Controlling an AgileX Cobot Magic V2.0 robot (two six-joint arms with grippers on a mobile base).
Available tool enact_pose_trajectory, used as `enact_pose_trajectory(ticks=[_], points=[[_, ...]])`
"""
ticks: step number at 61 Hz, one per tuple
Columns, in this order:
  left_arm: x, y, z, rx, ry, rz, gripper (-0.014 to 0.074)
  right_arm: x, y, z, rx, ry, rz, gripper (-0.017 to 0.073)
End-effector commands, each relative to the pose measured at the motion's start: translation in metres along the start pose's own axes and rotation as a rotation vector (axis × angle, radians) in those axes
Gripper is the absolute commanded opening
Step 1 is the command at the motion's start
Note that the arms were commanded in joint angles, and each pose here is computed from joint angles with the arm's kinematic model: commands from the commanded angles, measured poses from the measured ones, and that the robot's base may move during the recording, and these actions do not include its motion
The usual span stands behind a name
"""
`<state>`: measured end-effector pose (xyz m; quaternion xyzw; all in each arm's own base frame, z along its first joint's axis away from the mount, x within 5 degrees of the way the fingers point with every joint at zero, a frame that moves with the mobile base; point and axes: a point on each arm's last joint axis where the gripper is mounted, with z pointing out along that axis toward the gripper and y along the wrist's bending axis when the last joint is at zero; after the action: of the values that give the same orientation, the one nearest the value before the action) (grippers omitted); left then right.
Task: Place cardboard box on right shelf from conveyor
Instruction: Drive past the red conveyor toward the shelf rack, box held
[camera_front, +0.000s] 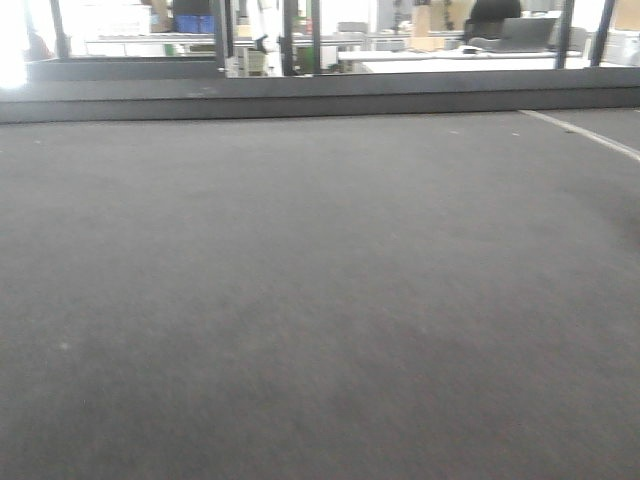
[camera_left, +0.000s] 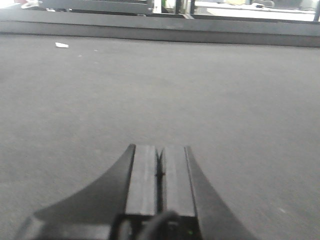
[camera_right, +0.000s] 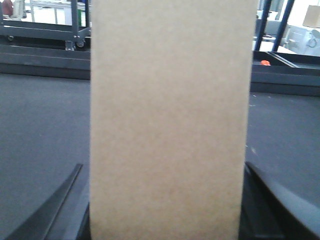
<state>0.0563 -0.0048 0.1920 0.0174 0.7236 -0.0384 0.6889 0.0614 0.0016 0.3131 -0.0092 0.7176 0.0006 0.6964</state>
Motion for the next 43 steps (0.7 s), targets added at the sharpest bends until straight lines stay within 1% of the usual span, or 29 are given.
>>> enact_pose_trajectory(ticks=[1, 43], points=[[-0.006, 0.0003, -0.0004, -0.003, -0.084, -0.006, -0.0115, -0.0194, -0.0014, -0.0022, 0.018, -0.134, -0.02, 0.0008], [-0.006, 0.0003, -0.0004, -0.003, -0.084, -0.006, -0.0115, -0.0194, -0.0014, -0.0022, 0.018, -0.134, -0.02, 0.0008]])
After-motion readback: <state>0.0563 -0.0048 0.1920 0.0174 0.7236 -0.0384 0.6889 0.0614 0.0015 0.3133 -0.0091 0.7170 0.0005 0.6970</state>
